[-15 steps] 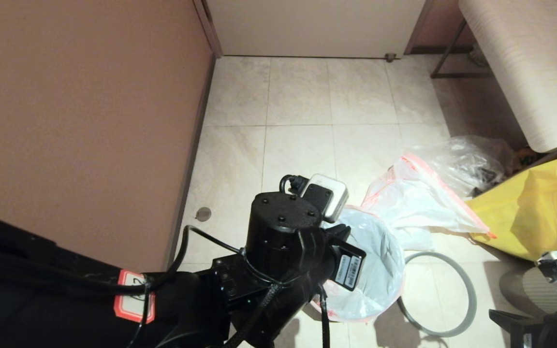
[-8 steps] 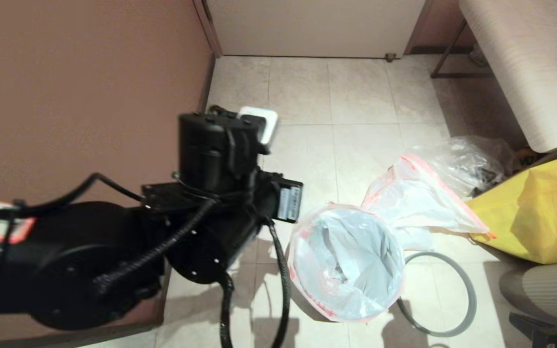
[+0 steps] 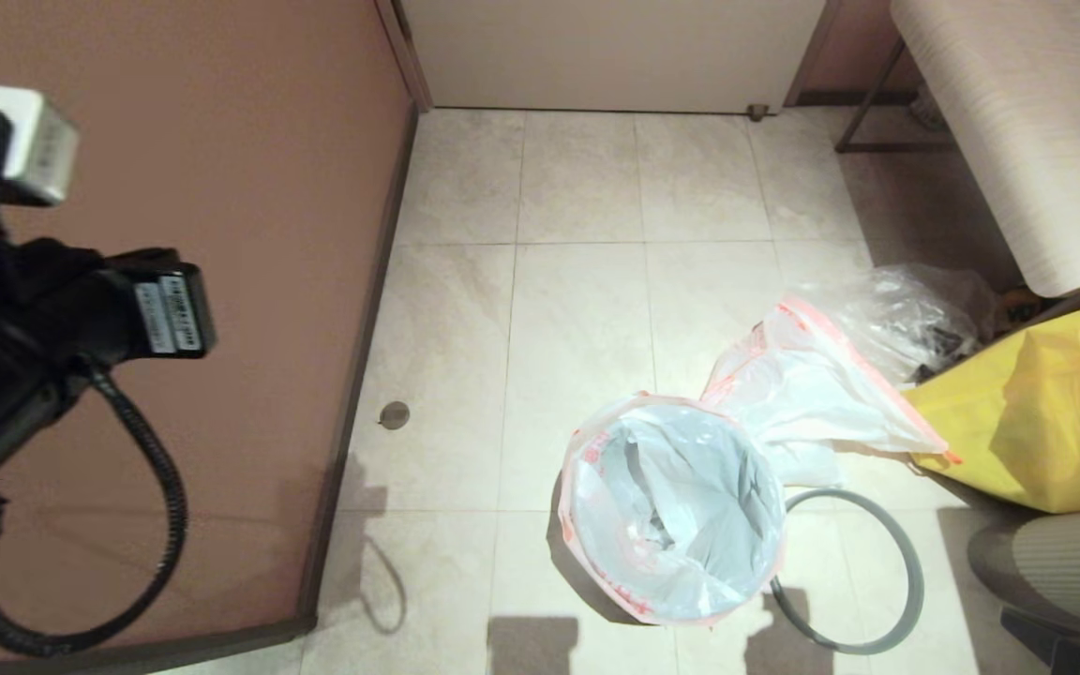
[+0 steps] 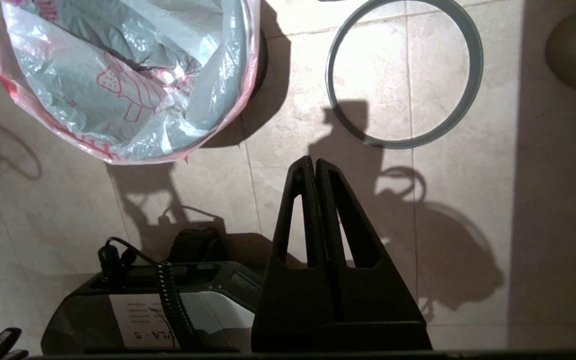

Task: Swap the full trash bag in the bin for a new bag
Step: Place the trash can ring on the trash can

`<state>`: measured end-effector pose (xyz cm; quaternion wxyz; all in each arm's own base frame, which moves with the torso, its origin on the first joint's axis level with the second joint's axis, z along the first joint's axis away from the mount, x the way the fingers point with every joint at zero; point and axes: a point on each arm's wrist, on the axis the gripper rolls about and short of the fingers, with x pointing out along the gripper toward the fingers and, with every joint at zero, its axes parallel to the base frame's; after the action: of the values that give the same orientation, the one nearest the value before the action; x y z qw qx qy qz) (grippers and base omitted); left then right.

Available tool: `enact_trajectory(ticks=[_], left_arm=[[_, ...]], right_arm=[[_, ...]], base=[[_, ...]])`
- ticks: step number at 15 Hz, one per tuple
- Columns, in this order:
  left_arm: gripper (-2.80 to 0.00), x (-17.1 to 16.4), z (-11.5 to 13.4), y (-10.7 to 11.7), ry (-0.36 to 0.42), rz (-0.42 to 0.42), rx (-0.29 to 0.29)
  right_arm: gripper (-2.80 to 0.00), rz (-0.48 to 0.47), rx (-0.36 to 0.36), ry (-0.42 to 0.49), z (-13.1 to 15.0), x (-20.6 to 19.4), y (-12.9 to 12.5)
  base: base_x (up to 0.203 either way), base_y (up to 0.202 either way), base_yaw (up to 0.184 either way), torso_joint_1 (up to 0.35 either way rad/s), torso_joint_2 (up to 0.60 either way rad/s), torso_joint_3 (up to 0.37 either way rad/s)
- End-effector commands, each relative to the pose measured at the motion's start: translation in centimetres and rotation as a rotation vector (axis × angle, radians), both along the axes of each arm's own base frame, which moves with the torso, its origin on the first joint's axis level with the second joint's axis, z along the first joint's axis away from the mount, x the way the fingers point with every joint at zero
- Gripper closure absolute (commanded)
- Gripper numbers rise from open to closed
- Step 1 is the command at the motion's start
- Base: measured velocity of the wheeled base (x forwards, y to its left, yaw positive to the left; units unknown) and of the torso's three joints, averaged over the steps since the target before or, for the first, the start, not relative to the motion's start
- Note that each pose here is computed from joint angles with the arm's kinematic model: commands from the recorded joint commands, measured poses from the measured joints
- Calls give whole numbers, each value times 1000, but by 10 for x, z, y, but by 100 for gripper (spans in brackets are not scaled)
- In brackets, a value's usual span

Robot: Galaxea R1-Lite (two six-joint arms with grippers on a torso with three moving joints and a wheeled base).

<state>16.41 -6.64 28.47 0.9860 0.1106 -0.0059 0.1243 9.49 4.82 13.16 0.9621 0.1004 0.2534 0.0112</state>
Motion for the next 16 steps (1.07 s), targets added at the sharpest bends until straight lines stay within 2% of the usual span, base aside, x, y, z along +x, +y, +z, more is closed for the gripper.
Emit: enact_trajectory(ticks=[1,4,6,10,12,14,15,16], left_arm=[[0,-35,9,28,-103,76,-31],[0,-93,1,62,-251,204,-68],[0,-128,-15,74,-327,274,-84],[0,-170,-59,82,-375,377,-79],[0,-184,-81,82,-361,451,-60],[0,-185,-115,80,-300,410,-40],[0,-185,-133,79,-278,353,-25],[0,-184,-153,77,-251,259,-4]], right_arm=[[0,-12,18,-18,1,-4,-2],[0,-47,79,-68,3,-15,-10],[0,-53,92,-72,1,-18,-12],[0,-64,136,-107,1,-26,-17],[0,-64,139,-111,1,-27,-17],[0,-63,143,-116,2,-27,-17],[0,-63,146,-120,3,-27,-18],[0,-64,154,-132,4,-29,-19]], base=[[0,0,0,0,0,0],[0,0,0,0,0,0],[0,0,0,0,0,0],[0,0,0,0,0,0],[0,0,0,0,0,0],[0,0,0,0,0,0],[0,0,0,0,0,0],[0,0,0,0,0,0]])
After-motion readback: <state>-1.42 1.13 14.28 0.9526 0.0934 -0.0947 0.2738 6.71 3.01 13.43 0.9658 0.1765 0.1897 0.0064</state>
